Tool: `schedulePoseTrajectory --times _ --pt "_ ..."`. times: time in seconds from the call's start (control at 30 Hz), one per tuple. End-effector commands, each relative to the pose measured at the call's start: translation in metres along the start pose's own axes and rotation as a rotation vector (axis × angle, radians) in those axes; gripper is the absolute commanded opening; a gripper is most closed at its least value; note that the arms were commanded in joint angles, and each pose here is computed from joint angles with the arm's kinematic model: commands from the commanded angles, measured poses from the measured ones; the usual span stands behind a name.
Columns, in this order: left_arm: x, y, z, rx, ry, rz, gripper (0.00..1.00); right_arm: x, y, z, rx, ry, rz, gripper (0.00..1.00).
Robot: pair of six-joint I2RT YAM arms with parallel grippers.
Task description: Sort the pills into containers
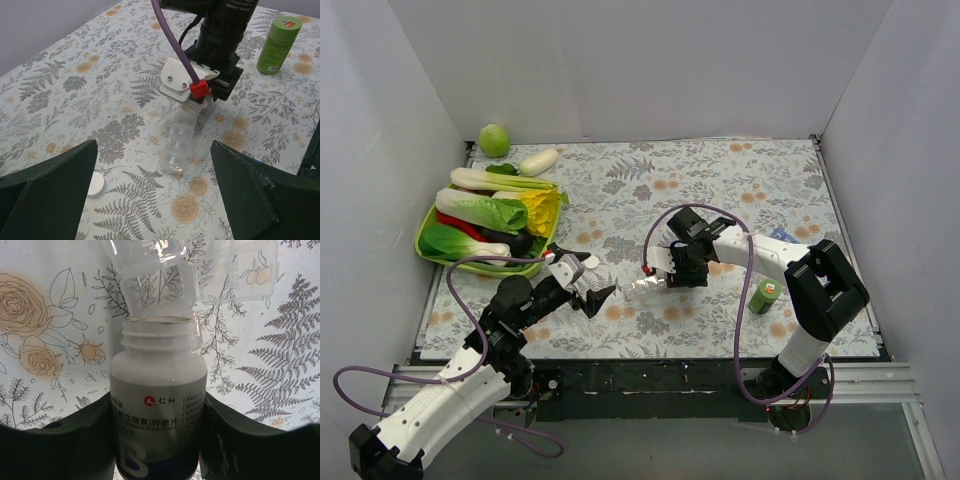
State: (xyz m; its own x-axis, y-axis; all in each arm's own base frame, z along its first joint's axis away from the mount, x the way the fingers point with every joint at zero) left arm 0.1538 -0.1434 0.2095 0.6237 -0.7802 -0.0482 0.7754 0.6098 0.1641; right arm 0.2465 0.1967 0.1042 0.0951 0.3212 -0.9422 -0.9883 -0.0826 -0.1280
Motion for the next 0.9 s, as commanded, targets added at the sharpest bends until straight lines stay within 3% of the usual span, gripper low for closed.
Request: schedulePoseTrajectory --times 0.0,0.87 --pt "-0.0004 -0.0002 0.0023 0.017 -0.021 -0.008 0.98 -0.0087 -0.0067 0.0077 -0.029 0.009 -0.020 0.03" --pt "-0.0001 -0.0015 0.0015 0.017 -0.022 -0.021 0.98 -0.0089 -0.0067 0.0101 -0.039 0.050 -0.027 0.03"
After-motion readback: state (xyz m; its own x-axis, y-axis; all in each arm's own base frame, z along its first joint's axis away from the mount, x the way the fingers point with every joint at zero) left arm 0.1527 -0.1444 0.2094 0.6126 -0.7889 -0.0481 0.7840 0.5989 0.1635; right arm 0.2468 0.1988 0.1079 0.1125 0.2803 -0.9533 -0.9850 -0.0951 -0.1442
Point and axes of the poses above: each gripper's point midway between its finger pads, its own x axis out along the fingers, its own y axis along the line the jaws close on, z = x × y, the point moved 7 cm from there along -x, back along the fingers, and after that the axes turned 4 degrees about x, right-handed, at the moved point
